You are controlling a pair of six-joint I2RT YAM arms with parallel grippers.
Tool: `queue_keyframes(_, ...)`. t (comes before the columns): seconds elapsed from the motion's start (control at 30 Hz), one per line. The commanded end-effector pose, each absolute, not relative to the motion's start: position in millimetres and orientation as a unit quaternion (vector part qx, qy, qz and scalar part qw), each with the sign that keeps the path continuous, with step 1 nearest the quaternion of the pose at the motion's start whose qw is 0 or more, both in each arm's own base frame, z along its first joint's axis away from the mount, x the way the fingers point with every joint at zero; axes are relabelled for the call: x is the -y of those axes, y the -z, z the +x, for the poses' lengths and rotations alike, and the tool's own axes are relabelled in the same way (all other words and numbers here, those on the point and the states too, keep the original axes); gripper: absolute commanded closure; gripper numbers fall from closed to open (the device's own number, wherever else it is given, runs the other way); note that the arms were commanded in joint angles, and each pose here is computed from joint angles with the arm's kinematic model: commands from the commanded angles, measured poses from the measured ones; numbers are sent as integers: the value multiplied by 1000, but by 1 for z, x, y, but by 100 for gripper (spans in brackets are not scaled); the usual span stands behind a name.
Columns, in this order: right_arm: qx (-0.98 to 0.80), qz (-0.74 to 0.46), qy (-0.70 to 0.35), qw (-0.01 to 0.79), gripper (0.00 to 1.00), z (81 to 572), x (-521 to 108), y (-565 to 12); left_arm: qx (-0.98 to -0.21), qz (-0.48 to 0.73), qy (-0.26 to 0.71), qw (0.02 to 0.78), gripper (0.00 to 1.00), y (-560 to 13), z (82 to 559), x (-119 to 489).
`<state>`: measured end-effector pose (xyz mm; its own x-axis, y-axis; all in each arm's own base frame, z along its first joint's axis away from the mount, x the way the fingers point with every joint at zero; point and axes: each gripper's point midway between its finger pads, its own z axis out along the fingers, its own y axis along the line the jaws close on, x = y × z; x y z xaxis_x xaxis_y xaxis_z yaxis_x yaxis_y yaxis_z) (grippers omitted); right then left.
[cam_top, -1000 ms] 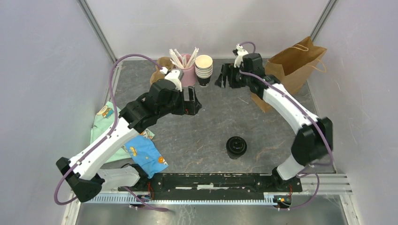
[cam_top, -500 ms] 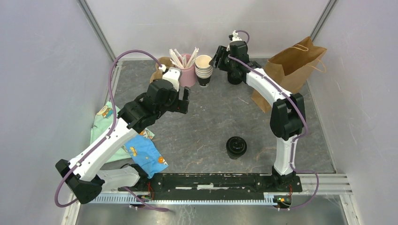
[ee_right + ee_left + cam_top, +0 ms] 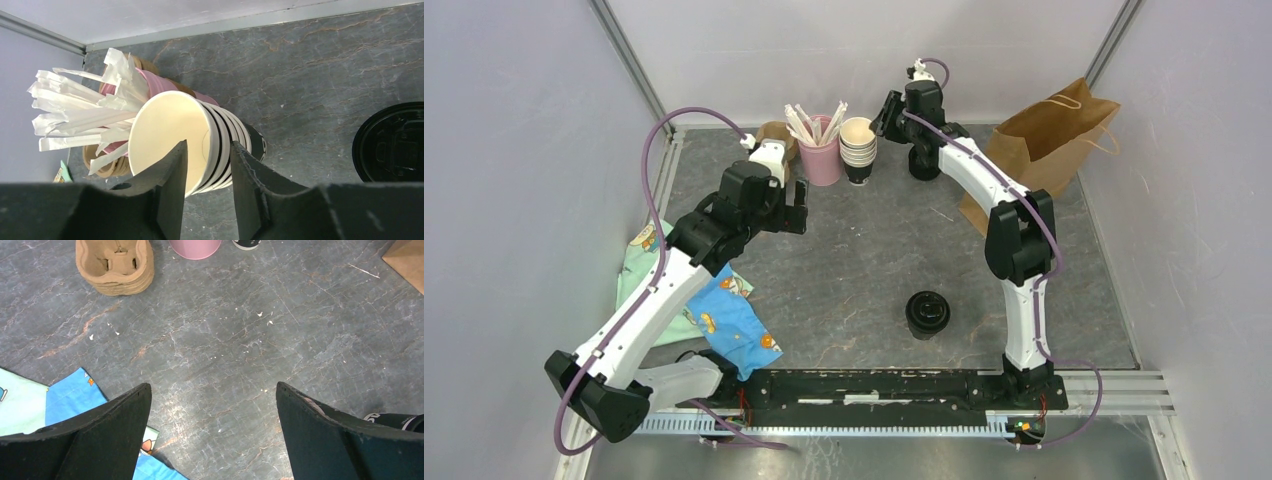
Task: Pack the takeout coffee
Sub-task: Pick up the coffee cup from the center of the board.
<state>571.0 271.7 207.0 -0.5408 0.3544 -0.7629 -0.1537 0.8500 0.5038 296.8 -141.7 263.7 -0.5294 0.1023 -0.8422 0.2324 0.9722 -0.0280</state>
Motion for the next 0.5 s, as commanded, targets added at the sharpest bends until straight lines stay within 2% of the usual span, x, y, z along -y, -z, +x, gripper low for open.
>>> queue_keyframes(0.0, -825, 68, -268, 492, 60, 578, -272, -220, -863, 120, 73, 486, 0, -270, 302, 144)
queue_keyframes(0.23, -829, 62, -267, 487, 71, 575, -272, -215, -864, 114, 79, 484, 0, -268, 300, 144)
queue_keyframes(0.47, -833, 60, -272, 479, 70, 576, -275, -207, -864, 108, 81, 485, 0, -269, 296, 141)
